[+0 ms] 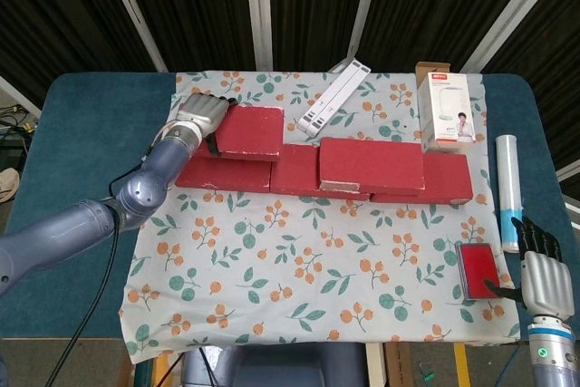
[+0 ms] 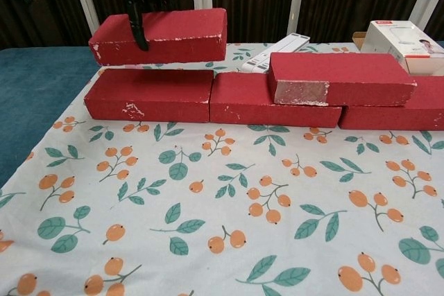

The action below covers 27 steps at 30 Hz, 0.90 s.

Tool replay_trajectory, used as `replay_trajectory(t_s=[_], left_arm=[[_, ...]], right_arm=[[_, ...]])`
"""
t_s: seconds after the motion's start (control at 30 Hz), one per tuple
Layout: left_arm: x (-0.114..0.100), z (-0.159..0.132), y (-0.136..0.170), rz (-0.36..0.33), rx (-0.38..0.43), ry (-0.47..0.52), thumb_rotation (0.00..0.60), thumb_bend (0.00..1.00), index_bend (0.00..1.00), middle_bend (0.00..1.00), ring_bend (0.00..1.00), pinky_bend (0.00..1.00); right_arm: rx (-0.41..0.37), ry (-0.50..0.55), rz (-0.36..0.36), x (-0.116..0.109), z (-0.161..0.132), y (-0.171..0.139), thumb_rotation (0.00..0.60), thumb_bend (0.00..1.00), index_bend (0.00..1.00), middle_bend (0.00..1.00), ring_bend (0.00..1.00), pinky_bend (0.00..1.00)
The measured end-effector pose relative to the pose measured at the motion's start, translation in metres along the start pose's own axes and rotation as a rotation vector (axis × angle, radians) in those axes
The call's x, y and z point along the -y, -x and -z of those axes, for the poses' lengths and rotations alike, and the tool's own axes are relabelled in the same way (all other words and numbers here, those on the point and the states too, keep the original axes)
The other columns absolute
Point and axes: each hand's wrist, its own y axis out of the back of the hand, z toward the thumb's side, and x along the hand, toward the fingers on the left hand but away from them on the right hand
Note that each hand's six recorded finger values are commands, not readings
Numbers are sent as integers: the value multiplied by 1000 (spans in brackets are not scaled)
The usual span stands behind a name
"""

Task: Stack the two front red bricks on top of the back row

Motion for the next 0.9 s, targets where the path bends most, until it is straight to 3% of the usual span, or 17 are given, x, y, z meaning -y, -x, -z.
replay_trajectory(t_s=[0.33,0.9], left_arm=[[7,-21,-13,26,44,-21,600,0,301,335,295,312],[12,-47,-10,80,26,-86,600,0,301,336,295,312]], right_arm=[[13,-3,2,0,2,3,600,33,0,0,0,0],[15,18,13,-5,7,4,600,33,0,0,0,0]])
